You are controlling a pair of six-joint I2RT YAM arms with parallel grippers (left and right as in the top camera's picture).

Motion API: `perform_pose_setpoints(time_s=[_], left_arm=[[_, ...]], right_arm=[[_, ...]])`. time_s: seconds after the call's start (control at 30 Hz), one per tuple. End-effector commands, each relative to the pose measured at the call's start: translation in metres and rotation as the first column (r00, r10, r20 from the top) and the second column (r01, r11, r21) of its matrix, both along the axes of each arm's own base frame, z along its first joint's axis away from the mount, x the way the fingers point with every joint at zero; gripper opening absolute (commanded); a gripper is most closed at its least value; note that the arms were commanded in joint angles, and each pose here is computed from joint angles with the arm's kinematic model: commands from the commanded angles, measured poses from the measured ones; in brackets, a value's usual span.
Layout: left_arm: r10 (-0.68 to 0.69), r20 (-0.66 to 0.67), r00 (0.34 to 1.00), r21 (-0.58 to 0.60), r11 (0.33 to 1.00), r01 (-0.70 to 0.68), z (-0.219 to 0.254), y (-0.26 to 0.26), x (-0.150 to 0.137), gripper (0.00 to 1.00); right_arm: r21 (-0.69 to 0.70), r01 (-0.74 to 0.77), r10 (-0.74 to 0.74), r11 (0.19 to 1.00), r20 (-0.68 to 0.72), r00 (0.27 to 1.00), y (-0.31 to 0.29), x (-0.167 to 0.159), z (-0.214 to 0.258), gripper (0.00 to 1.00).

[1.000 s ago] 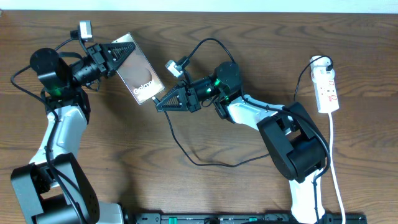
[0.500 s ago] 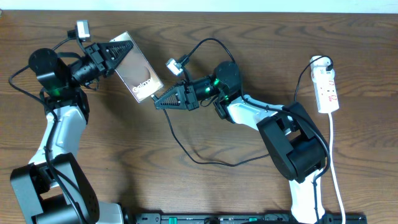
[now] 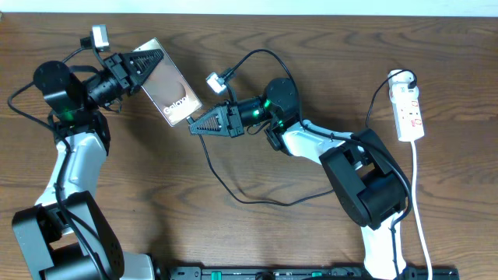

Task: Plug charger to phone and switch on socket
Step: 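Push the USB-C plug into the phone's bottom port with the right gripper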

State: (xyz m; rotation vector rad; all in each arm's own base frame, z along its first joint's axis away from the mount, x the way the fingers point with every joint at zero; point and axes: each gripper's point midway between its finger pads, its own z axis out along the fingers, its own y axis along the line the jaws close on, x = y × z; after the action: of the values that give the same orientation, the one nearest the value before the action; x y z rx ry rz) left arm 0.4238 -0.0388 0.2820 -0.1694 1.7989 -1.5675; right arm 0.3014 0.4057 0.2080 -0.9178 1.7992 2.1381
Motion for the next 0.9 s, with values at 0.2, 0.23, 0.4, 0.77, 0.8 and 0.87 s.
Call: perform_pose_setpoints(time_s=[0.2, 0.23, 0.4, 0.77, 0.8, 0.87], left_arm=[[-0.183, 0.054, 0.982, 0.034, 0.983, 0.181, 0.012, -0.039, -0.023, 0.07], [-0.185, 0.054, 0.981, 0.035, 0.982, 0.184, 0.012, -0.039, -0.023, 0.07], [-0.189, 0.055, 0.980, 0.035, 0.982, 0.188, 0.012, -0.039, -0.024, 0.08], [-0.150, 0.083, 0.985, 0.055, 0.988, 0.146, 0.012, -0.028, -0.019, 0.07], [-0.145, 0.085, 0.986, 0.056, 0.989, 0.140, 0.012, -0.026, -0.019, 0.07], [-0.120, 0.084, 0.989, 0.056, 0.992, 0.116, 0.012, -0.015, -0.018, 0.08]], right_arm=[[0.034, 0.146, -0.146, 0.989, -0.022, 0.989, 0.006, 0.026, 0.009, 0.01], [0.034, 0.147, -0.147, 0.989, -0.022, 0.989, 0.005, 0.026, 0.009, 0.01], [0.041, 0.151, -0.150, 0.988, -0.015, 0.989, 0.003, 0.028, 0.011, 0.01], [0.039, 0.145, -0.145, 0.989, -0.014, 0.989, 0.003, 0.027, 0.010, 0.78], [0.039, 0.142, -0.142, 0.989, -0.013, 0.990, 0.003, 0.026, 0.010, 0.99], [0.040, 0.130, -0.130, 0.991, 0.001, 0.992, 0.003, 0.024, 0.009, 0.99]])
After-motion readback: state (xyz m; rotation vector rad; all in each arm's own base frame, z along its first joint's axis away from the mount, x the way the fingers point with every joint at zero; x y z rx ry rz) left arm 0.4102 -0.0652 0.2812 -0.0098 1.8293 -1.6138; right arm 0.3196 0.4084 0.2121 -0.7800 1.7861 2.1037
